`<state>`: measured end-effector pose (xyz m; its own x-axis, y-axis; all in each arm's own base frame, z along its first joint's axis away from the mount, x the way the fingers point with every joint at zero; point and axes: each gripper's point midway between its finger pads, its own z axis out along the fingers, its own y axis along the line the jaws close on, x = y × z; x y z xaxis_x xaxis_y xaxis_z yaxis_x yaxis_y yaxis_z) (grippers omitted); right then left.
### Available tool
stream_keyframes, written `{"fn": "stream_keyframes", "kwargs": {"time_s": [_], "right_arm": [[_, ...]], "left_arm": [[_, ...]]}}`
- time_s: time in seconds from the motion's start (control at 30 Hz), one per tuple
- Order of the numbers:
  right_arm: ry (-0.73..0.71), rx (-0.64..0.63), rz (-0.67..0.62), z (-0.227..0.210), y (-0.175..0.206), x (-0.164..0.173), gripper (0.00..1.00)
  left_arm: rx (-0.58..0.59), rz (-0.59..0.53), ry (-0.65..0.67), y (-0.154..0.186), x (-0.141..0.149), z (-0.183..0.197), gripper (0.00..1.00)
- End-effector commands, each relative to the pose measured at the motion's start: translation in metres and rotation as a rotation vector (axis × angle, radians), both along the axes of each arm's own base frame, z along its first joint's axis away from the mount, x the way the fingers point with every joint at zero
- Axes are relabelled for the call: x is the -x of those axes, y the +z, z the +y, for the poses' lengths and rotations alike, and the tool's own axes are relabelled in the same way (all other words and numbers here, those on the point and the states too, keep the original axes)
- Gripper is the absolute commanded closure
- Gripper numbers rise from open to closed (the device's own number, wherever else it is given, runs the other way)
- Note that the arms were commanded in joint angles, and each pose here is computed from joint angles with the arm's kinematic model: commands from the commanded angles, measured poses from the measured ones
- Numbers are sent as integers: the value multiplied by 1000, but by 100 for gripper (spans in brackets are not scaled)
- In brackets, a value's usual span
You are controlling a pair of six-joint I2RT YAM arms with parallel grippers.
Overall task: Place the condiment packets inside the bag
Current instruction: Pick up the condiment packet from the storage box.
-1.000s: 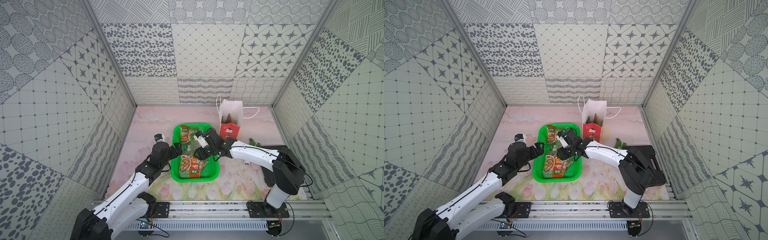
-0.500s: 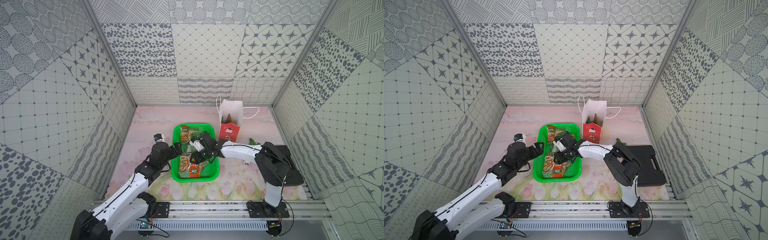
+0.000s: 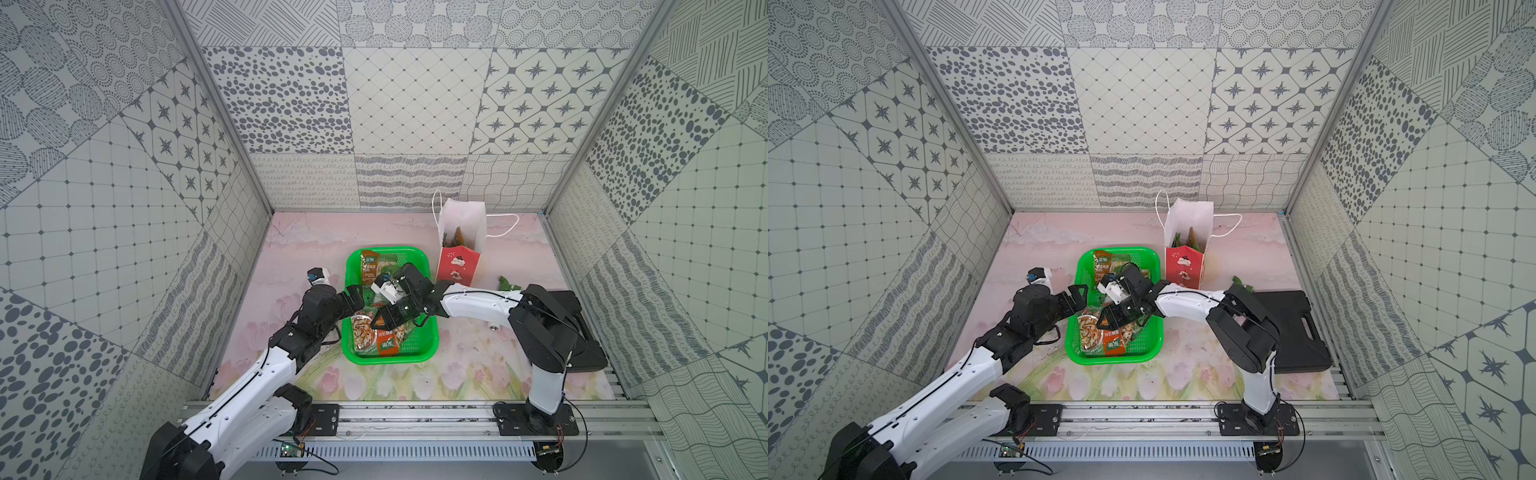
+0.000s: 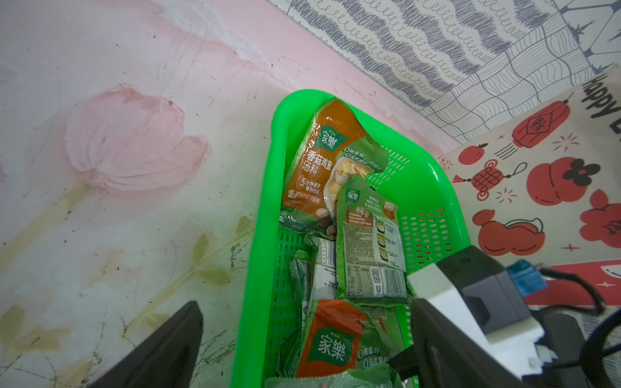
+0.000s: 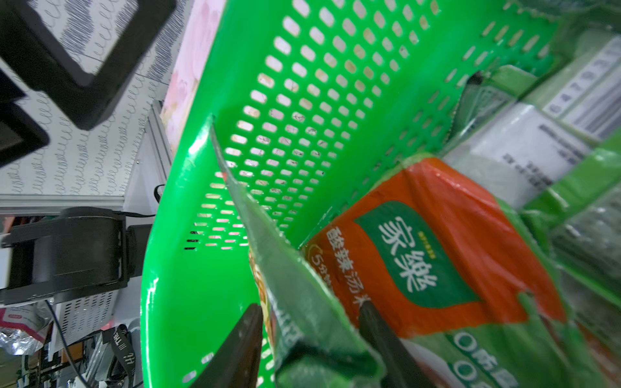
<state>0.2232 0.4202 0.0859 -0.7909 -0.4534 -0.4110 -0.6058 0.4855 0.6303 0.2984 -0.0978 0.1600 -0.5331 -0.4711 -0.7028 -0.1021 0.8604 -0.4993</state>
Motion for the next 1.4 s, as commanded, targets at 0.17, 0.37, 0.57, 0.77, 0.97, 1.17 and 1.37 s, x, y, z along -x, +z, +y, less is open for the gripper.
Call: {"fn": "stream_keyframes", "kwargs": {"time_s": [0.17,0.37,0.57,0.77,0.97,1.17,1.37], "right_arm": [[49,-147,-8,4,37,18,51],[61,-165,-24,-6,43,28,53],[67,-188,-34,-8,49,31,61],[58,-151,-64,-16,45,30,82],[-11,-79,-175,-31,55,18,100],[-93,-68,-312,-40,91,7,100],[-237,-126,-490,-61,166,-11,100]], "left_arm": [[3,-17,-14,3,1,-1,1],[2,-18,-13,2,1,0,1],[5,-19,-14,3,1,-1,1],[2,-19,-12,3,1,0,1],[7,-21,-19,3,1,-2,1],[11,-29,-32,5,2,-4,1],[17,-64,-59,12,4,-9,1]]}}
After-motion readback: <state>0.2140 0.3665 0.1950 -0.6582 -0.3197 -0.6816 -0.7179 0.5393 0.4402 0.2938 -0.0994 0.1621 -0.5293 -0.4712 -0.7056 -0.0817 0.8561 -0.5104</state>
